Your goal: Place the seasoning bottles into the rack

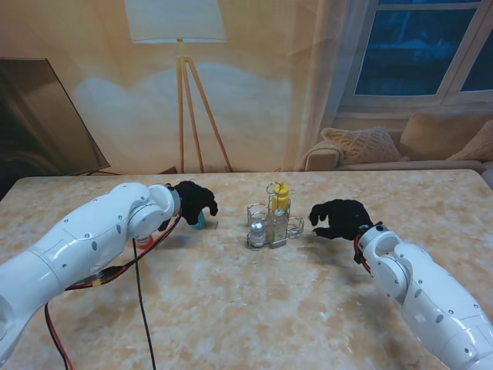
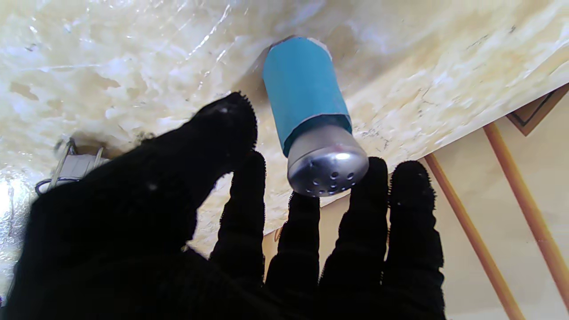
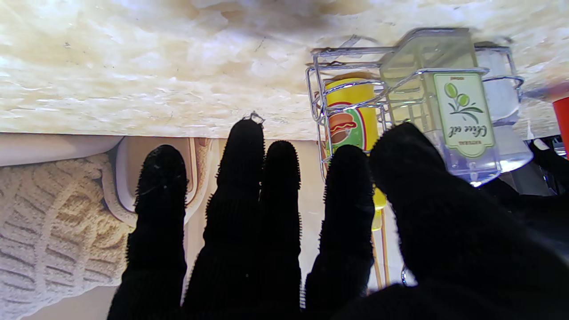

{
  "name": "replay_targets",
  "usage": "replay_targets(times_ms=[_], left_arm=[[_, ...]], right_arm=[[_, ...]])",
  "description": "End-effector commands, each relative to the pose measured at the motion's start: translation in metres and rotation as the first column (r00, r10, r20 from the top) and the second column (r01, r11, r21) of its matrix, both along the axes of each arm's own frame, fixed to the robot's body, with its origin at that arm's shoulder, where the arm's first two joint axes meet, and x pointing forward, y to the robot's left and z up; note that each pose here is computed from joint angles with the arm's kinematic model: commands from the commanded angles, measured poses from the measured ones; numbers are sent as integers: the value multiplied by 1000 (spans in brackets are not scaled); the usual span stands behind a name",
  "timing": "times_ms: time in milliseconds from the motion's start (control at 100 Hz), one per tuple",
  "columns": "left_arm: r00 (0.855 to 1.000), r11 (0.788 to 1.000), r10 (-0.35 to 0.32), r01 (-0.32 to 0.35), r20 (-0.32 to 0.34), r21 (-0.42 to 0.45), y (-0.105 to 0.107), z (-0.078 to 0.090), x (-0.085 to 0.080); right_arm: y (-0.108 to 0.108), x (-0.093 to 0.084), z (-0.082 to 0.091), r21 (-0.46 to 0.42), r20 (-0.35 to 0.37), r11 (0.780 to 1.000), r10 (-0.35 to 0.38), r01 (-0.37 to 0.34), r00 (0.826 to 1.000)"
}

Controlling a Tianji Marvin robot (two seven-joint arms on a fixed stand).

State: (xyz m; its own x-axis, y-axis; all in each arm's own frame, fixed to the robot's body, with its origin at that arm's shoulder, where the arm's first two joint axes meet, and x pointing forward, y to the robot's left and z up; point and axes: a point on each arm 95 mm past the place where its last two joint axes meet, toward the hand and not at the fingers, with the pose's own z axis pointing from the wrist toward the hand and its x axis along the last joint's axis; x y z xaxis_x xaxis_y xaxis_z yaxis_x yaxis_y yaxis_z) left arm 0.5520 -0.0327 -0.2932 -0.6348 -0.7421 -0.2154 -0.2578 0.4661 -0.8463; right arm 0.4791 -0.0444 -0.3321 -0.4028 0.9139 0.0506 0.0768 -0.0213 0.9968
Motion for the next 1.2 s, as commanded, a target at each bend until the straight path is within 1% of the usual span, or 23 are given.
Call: replay_targets(times_ms=[0, 440, 660, 940, 1190], left_arm=[[1000, 1000, 9, -9, -1, 9, 1, 1, 3], [1000, 1000, 11, -11, 14, 15, -2, -5, 6], [1000, 1000, 24, -24, 7, 3, -4, -7, 7], [1000, 999, 27, -27, -9, 19, -3, -8, 7], [1000, 999, 30, -29, -8, 31, -2, -12, 8]], right_arm=[[3, -2, -5, -4, -22, 1000, 5, -6, 1000], [2, -3, -5, -5, -20, 1000, 4, -5, 1000], [2, -3, -6, -6, -21, 1000, 4, -4, 1000], [2, -3, -6, -7, -21, 1000, 5, -5, 1000], [2, -3, -6, -8, -21, 1000, 5, -5, 1000]])
